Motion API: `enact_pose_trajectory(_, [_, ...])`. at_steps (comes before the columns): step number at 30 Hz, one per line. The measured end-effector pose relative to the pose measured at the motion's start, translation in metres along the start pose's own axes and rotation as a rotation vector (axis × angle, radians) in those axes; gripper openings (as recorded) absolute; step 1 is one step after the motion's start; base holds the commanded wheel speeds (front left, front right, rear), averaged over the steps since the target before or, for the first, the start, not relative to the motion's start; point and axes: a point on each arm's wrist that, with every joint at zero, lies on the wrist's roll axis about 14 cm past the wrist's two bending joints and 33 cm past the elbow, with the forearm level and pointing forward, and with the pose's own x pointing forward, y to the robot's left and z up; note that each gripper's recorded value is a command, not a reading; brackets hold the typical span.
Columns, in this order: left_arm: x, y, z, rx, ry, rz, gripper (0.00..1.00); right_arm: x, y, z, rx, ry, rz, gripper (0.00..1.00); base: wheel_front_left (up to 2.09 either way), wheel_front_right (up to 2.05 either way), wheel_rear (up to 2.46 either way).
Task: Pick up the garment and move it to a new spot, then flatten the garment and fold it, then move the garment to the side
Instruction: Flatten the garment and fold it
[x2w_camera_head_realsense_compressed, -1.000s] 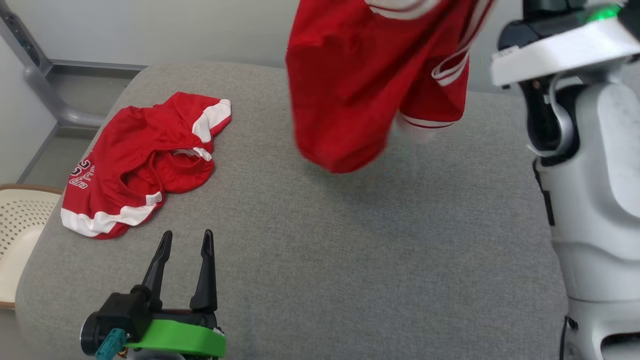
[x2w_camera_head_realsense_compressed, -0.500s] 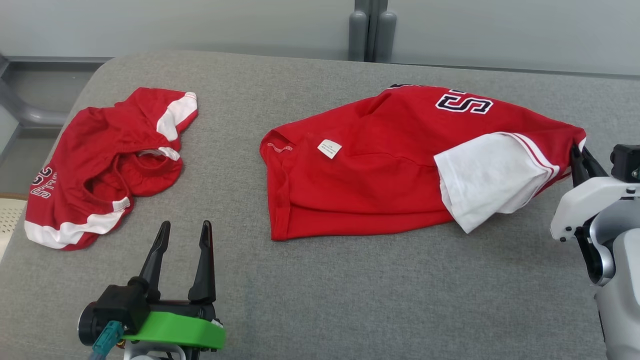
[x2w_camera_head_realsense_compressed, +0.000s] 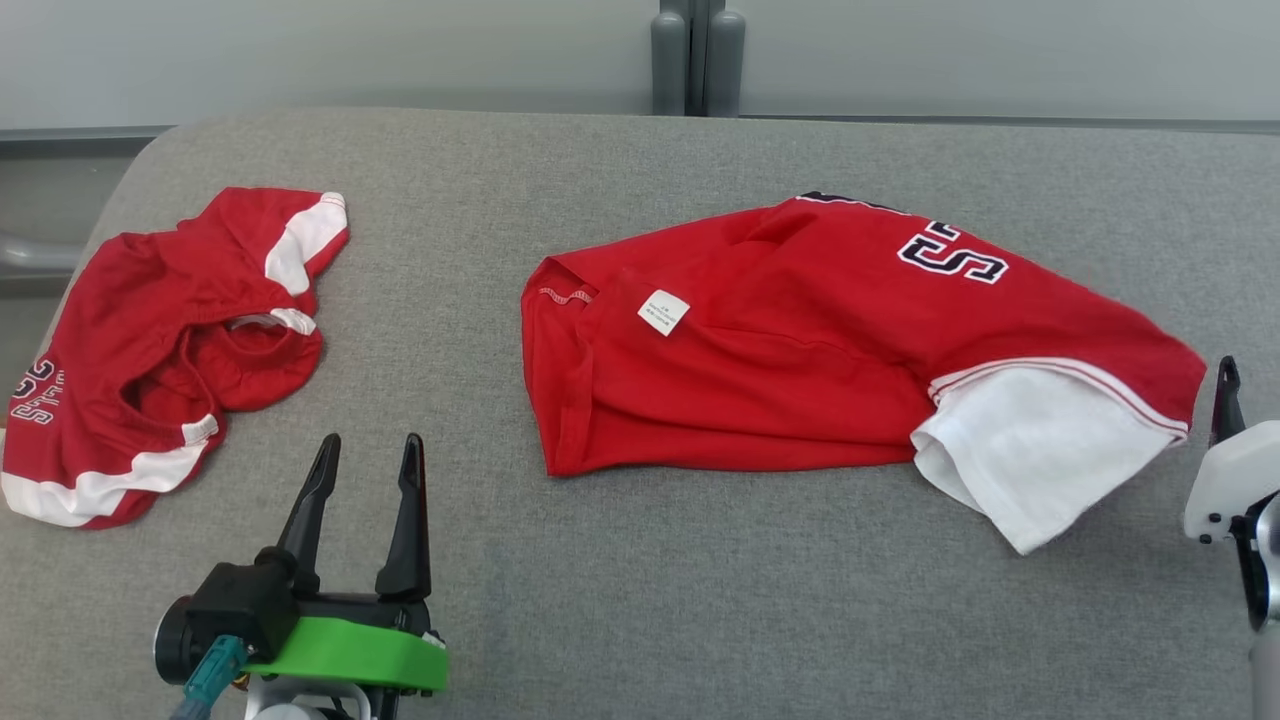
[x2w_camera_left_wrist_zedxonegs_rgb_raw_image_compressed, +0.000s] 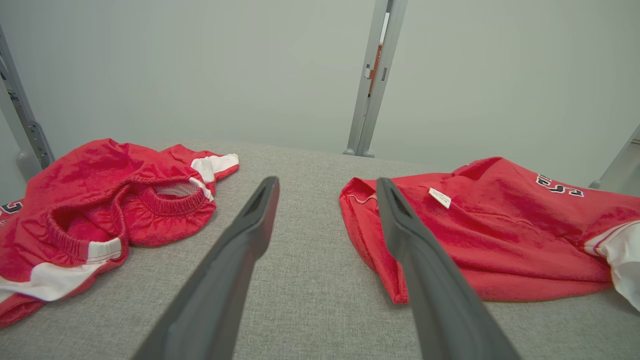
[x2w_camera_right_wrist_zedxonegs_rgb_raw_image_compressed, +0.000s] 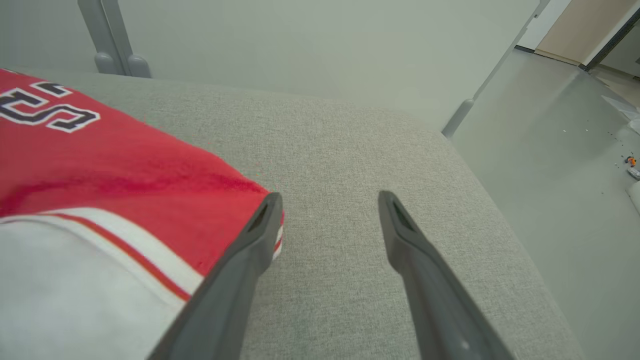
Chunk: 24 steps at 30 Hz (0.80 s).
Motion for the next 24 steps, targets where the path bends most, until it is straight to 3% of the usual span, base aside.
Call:
enact_pose_trajectory(5, [0.001, -0.001, 0.002, 0.001, -0.005, -0.003, 1.00, -0.019, 0.017, 0.000, 0.069, -0.017, 0.021, 1.00, 0.00, 0.00, 0.00])
enact_pose_trajectory(11, [0.005, -0.004, 0.000, -0.001, -0.003, -0.015, 1.00, -0.049, 0.044, 0.003, 0.068, -0.019, 0.091, 1.00, 0.00, 0.00, 0.00])
enact_pose_trajectory(19, [0.009, -0.010, -0.002, -0.006, 0.001, -0.035, 1.00, -0.078, 0.062, 0.035, 0.122, -0.298, 0.145, 1.00, 0.00, 0.00, 0.00])
enact_pose_trajectory(24, [0.010, -0.016, -0.002, -0.008, 0.001, -0.055, 1.00, -0.092, 0.083, 0.020, 0.139, -0.318, 0.205, 1.00, 0.00, 0.00, 0.00])
